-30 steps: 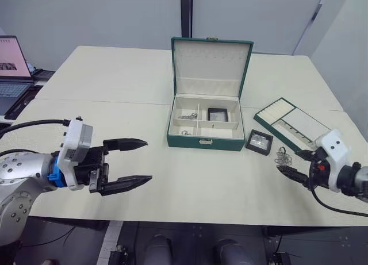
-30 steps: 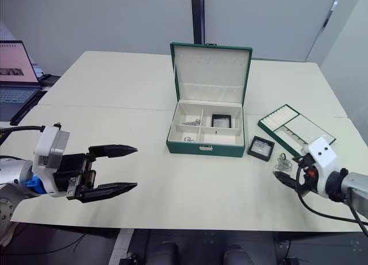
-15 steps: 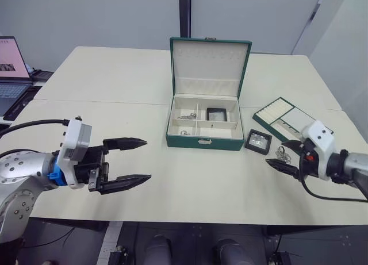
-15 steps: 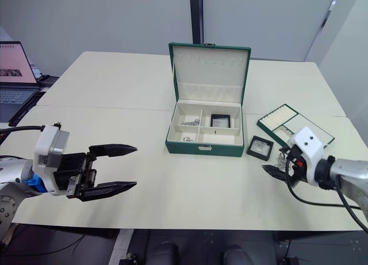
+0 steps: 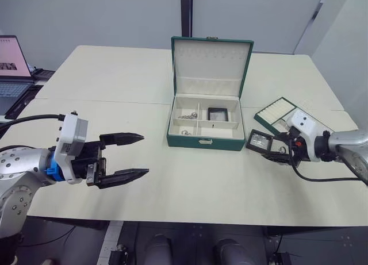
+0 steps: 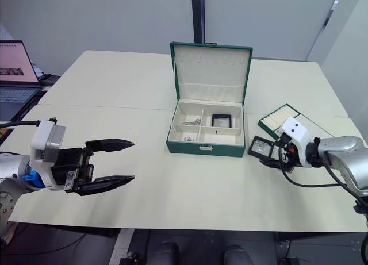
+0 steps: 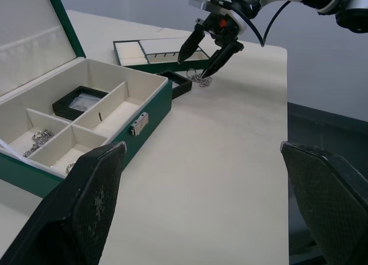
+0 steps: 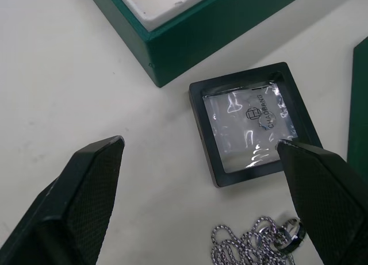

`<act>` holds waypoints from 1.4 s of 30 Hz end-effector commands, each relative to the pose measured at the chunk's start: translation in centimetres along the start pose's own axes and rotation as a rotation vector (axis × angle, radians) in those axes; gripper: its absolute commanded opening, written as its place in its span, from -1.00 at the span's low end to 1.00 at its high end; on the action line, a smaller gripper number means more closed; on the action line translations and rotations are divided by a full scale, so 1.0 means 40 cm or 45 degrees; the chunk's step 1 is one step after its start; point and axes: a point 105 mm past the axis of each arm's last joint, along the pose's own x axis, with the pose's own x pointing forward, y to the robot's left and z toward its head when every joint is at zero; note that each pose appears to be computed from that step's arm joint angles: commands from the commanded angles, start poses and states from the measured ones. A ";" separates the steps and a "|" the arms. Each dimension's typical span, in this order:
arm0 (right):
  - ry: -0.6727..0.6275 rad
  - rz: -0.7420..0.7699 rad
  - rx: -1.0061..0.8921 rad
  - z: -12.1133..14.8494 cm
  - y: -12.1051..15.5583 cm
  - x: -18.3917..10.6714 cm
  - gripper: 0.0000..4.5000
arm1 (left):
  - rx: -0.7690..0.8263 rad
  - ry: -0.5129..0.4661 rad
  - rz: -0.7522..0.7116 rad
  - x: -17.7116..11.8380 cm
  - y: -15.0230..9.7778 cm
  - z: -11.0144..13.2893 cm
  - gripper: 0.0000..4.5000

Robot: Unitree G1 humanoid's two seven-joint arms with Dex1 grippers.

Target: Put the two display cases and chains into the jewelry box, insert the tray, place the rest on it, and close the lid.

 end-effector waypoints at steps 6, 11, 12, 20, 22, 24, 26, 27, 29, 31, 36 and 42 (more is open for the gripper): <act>-0.008 0.019 -0.084 0.024 -0.015 0.041 1.00 | 0.052 0.015 0.020 -0.006 -0.002 0.013 0.99; -0.002 0.042 -0.107 0.030 -0.017 0.066 1.00 | 0.054 0.018 0.028 -0.007 -0.005 0.012 0.99; 0.004 0.043 -0.112 0.030 -0.019 0.069 1.00 | 0.054 0.018 0.030 -0.007 -0.005 0.013 0.99; 0.025 0.060 -0.135 0.027 -0.026 0.091 1.00 | 0.054 0.021 0.049 -0.011 -0.011 0.010 0.99; 0.032 0.063 -0.138 0.023 -0.027 0.095 1.00 | 0.054 0.022 0.052 -0.012 -0.012 0.010 0.99; 0.037 0.064 -0.140 0.017 -0.029 0.097 1.00 | 0.055 0.022 0.055 -0.013 -0.012 0.010 0.99; 0.042 0.064 -0.143 0.015 -0.031 0.100 1.00 | 0.055 0.022 0.056 -0.014 -0.013 0.010 0.99; 0.044 0.063 -0.144 0.014 -0.031 0.100 1.00 | 0.055 0.022 0.057 -0.014 -0.013 0.010 0.99; 0.045 0.061 -0.145 0.014 -0.033 0.102 0.83 | 0.055 0.023 0.059 -0.015 -0.013 0.010 1.00; 0.040 0.057 -0.146 0.017 -0.033 0.102 0.58 | 0.055 0.024 0.061 -0.016 -0.011 0.009 1.00; 0.035 0.052 -0.149 0.020 -0.034 0.101 -0.16 | 0.056 0.024 0.067 -0.017 -0.009 0.008 1.00; 0.032 0.040 -0.156 0.021 -0.037 0.099 -0.81 | 0.055 0.019 0.069 -0.017 -0.007 0.006 1.00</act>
